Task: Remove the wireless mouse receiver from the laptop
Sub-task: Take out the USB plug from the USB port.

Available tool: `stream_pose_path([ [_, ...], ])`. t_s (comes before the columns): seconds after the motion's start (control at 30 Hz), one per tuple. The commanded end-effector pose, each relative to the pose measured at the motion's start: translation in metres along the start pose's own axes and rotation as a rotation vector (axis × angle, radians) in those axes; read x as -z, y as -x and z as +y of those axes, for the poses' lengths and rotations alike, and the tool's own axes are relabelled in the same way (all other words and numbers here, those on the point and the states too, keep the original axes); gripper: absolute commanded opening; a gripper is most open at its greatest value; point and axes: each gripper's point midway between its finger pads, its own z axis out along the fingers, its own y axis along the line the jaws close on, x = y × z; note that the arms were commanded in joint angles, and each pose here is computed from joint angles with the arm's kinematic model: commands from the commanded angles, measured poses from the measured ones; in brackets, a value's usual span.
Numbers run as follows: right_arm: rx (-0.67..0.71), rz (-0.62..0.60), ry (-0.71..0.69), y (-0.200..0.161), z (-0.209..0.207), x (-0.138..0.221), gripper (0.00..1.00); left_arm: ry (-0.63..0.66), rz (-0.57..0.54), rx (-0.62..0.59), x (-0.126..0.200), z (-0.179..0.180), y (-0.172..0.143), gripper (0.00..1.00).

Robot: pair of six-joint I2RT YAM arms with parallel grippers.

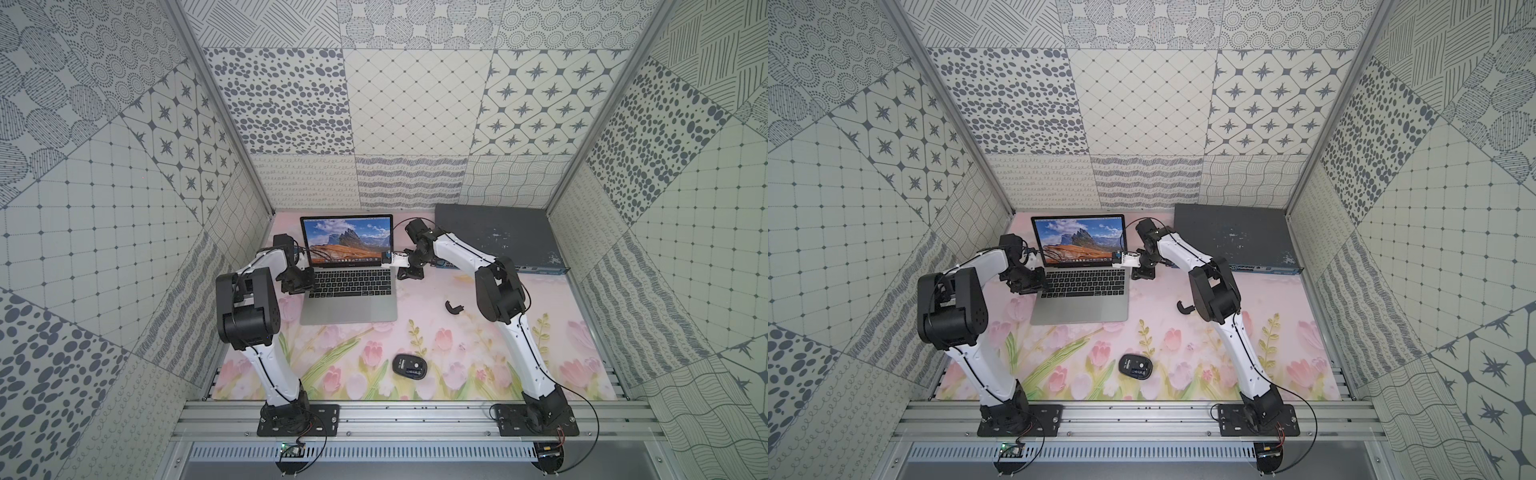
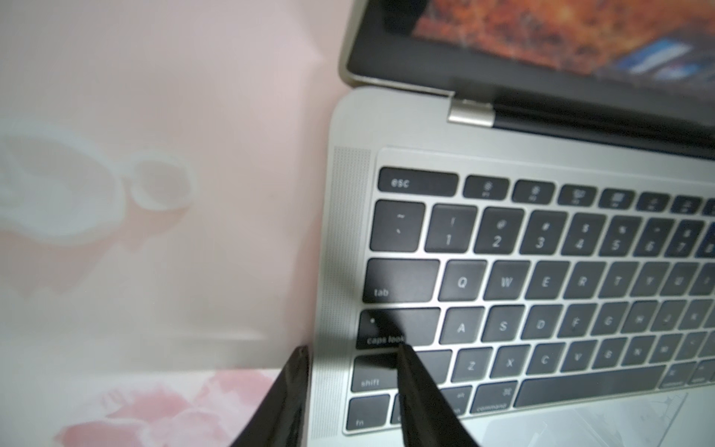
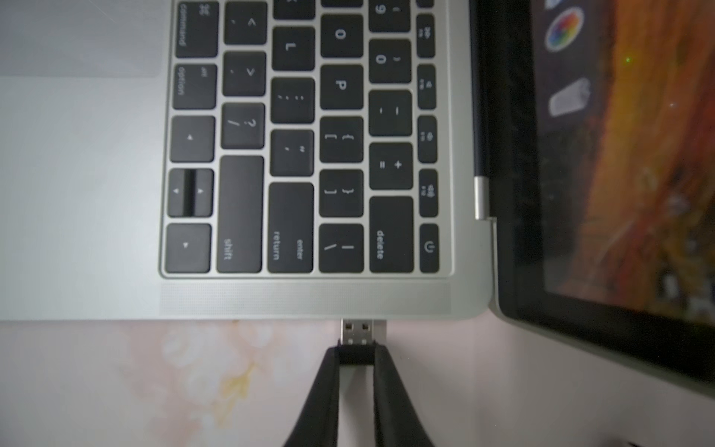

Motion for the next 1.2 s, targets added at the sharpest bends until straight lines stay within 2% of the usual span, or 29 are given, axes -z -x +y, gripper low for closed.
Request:
stream_pose_path([
  [0.0, -0.059, 0.045, 0.044, -0.029, 0.010, 0.021, 0.00, 0.086, 0.113, -0.017, -0.011, 0.016, -0.029, 0.41],
  [0.13, -0.088, -0.002, 0.042, -0.025, 0.013, 0.039, 0.00, 0.085, 0.106, -0.011, -0.007, 0.015, -0.028, 0.41],
  [0.27, -0.117, -0.074, 0.034, -0.008, 0.016, 0.059, 0.00, 0.085, 0.064, 0.007, 0.010, 0.011, -0.021, 0.43],
  [0.47, -0.133, -0.214, -0.039, 0.026, 0.033, 0.101, 0.00, 0.047, -0.133, 0.095, 0.084, -0.008, -0.010, 0.47],
  [0.53, -0.143, -0.267, -0.068, 0.035, 0.043, 0.115, 0.00, -0.046, -0.208, 0.134, 0.116, -0.028, -0.017, 0.48],
  [0.57, -0.150, -0.298, -0.076, 0.040, 0.051, 0.122, 0.00, -0.132, -0.263, 0.137, 0.136, -0.046, -0.021, 0.48],
  [0.63, -0.155, -0.370, -0.067, 0.052, 0.071, 0.136, 0.00, -0.347, -0.399, 0.125, 0.173, -0.085, -0.031, 0.49],
  [0.73, -0.164, -0.421, -0.100, 0.064, 0.096, 0.147, 0.00, -0.687, -0.520, 0.097, 0.216, -0.139, -0.063, 0.49],
  [0.8, -0.162, -0.417, -0.131, 0.072, 0.111, 0.148, 0.00, -0.859, -0.514, 0.076, 0.226, -0.168, -0.088, 0.48],
  [0.87, -0.159, -0.433, -0.129, 0.082, 0.129, 0.152, 0.00, -0.960, -0.452, 0.039, 0.225, -0.191, -0.114, 0.45],
  [1.0, -0.151, -0.484, -0.150, 0.089, 0.168, 0.164, 0.00, -0.992, -0.357, -0.011, 0.213, -0.213, -0.147, 0.38],
  [1.17, -0.135, -0.491, -0.167, 0.090, 0.212, 0.177, 0.00, -1.065, -0.278, -0.092, 0.215, -0.246, -0.168, 0.37],
])
